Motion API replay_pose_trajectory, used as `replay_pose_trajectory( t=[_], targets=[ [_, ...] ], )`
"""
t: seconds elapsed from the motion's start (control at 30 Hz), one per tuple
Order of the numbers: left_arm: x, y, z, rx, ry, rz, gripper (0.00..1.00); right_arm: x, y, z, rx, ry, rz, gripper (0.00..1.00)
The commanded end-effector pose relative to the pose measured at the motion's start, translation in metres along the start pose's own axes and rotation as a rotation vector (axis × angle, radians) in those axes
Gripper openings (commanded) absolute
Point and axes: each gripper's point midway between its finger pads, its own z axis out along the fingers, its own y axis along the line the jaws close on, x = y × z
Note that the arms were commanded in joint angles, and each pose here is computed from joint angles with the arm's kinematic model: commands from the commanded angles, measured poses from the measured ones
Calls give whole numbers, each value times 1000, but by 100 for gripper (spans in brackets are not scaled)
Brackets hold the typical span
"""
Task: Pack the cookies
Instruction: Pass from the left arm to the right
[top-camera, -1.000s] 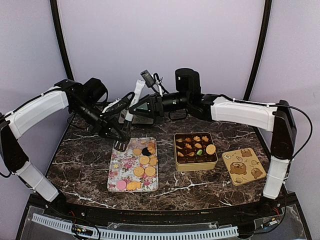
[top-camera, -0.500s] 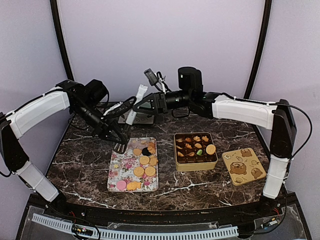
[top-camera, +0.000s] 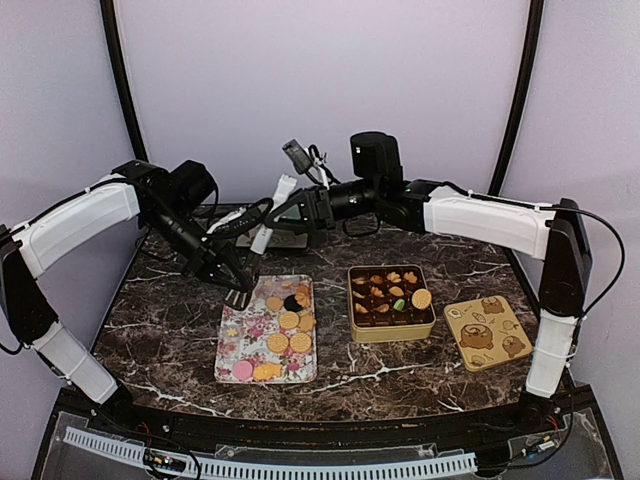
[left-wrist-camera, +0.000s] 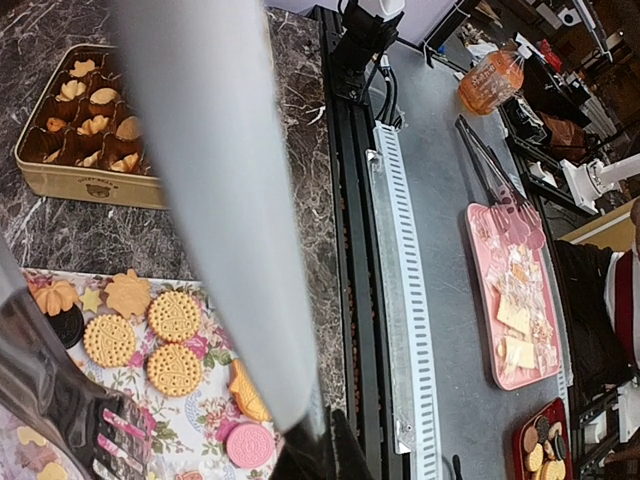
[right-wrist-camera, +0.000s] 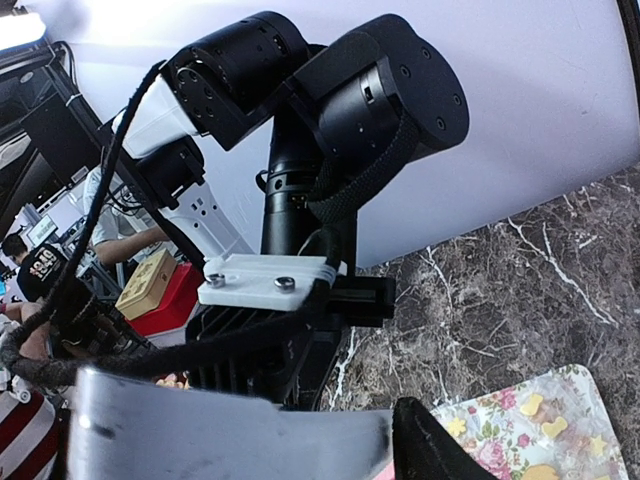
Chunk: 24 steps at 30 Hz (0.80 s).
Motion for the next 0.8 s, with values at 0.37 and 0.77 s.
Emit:
replay_pose_trajectory(
  t=[0.37,0.77],
  targets=[
    [-3,-2,-2,-39,1,36,10,0,11,-5,-31,-31,-33,30],
    [-1,32,-1,-196,0,-42,57,-18,18,-28,-12,-169,-50,20]
  ],
)
